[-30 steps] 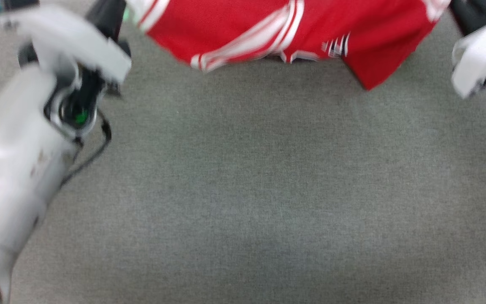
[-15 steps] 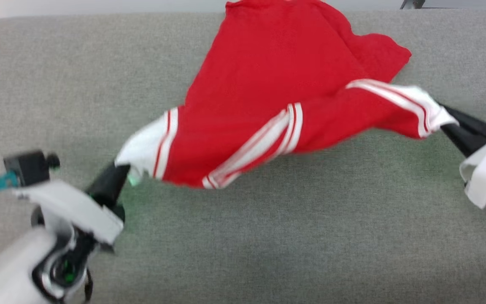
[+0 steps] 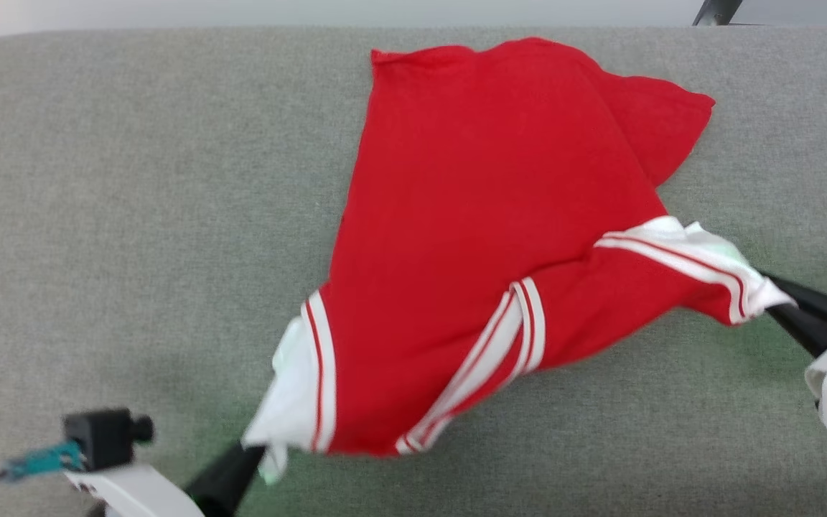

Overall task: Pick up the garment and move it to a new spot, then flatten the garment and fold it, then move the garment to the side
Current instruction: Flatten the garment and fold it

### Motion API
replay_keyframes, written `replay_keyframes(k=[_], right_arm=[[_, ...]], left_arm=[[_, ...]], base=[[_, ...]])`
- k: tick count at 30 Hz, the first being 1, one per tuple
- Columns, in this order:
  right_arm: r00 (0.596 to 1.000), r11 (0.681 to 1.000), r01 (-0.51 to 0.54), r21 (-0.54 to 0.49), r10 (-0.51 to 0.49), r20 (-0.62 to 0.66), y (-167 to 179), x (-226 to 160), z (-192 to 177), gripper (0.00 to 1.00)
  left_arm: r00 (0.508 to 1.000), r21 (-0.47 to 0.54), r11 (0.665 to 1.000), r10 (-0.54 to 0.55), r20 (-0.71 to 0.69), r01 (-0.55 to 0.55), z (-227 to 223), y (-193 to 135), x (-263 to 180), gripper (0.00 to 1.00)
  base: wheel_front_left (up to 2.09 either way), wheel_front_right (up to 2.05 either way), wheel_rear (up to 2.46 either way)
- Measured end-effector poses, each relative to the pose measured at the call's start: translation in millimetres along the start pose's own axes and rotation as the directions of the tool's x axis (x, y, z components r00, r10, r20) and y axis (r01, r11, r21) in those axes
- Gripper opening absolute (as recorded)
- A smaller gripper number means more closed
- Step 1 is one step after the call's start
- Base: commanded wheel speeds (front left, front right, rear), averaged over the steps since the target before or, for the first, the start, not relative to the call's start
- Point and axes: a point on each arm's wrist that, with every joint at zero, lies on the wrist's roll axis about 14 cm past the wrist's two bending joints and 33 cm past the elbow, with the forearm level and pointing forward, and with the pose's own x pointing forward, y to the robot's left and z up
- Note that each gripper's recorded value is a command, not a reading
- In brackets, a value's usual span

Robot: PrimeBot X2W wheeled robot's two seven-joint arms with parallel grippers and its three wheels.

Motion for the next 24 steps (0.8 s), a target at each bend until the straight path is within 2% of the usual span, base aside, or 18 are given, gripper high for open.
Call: replay_keyframes(k=[4,14,24], right_arm=[[0.998,1.000,-0.022,0.009,0.022,-0.055,8.6,-8.5,-16.1,0.00],[0.985,0.999,-0.025,0.038,0.031,-0.167,15.9,-33.1,-46.6,0.00],[0.973,0.996,-0.041,0.074,0.056,-0.222,25.8,-40.9,-63.8,0.00]], left_arm=[[0.993,-0.008,1.000,0.003,-0.114,-0.003,-28.5,-3.6,-12.3,0.00],[0.964,-0.029,1.000,-0.007,-0.264,0.000,-60.8,-14.0,-32.1,0.00],[0.962,-0.047,0.999,0.004,-0.273,-0.017,-67.5,-10.6,-29.1,0.00]], base=[[0.00,0.00,0.00],[0.00,0.00,0.00],[0.00,0.00,0.00]])
